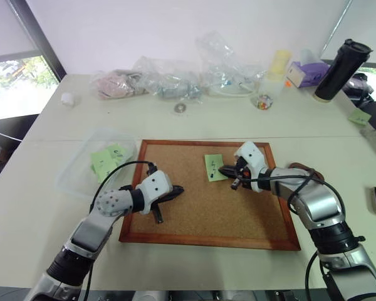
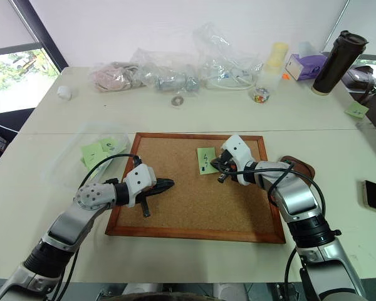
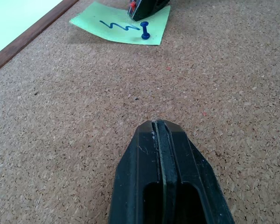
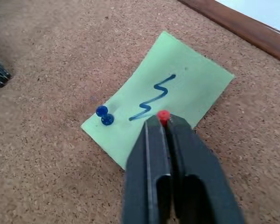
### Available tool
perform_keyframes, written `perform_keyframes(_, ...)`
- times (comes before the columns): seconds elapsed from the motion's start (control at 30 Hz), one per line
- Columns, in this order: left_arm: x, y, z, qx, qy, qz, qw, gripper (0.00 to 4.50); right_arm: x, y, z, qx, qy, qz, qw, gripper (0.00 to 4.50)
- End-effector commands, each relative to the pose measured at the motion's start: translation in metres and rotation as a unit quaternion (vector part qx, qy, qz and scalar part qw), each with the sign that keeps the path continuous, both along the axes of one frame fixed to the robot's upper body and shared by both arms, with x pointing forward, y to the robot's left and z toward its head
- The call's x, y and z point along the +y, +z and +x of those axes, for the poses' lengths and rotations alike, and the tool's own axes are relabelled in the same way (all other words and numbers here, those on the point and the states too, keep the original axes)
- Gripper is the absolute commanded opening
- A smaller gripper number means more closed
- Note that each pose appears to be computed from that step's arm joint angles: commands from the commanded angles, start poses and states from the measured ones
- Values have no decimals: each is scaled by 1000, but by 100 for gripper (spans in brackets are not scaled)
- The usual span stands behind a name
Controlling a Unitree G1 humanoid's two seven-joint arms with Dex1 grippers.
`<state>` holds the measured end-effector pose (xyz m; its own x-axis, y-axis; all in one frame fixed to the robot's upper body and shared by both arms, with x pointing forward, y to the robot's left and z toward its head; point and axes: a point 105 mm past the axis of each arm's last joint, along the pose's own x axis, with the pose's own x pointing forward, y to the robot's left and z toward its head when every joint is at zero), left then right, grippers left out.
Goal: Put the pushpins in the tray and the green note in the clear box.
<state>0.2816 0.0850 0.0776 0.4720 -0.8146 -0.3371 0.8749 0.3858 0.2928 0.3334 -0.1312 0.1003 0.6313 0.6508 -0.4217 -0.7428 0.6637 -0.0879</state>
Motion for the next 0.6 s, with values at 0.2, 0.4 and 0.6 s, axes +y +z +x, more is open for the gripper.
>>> perform_keyframes(0.2,6,-26,-9,50,6,32,998,0,-11,47,12,-66,-36,32,997,4)
perform_keyframes(0.4,5,-28,-11,52,4,32,998,0,-53,84,10,-94,-102,67,988,4)
perform_keyframes(0.6,5,-32,-14,58,0,32,998,0,-119,87,-9,-93,-200,59,974,4)
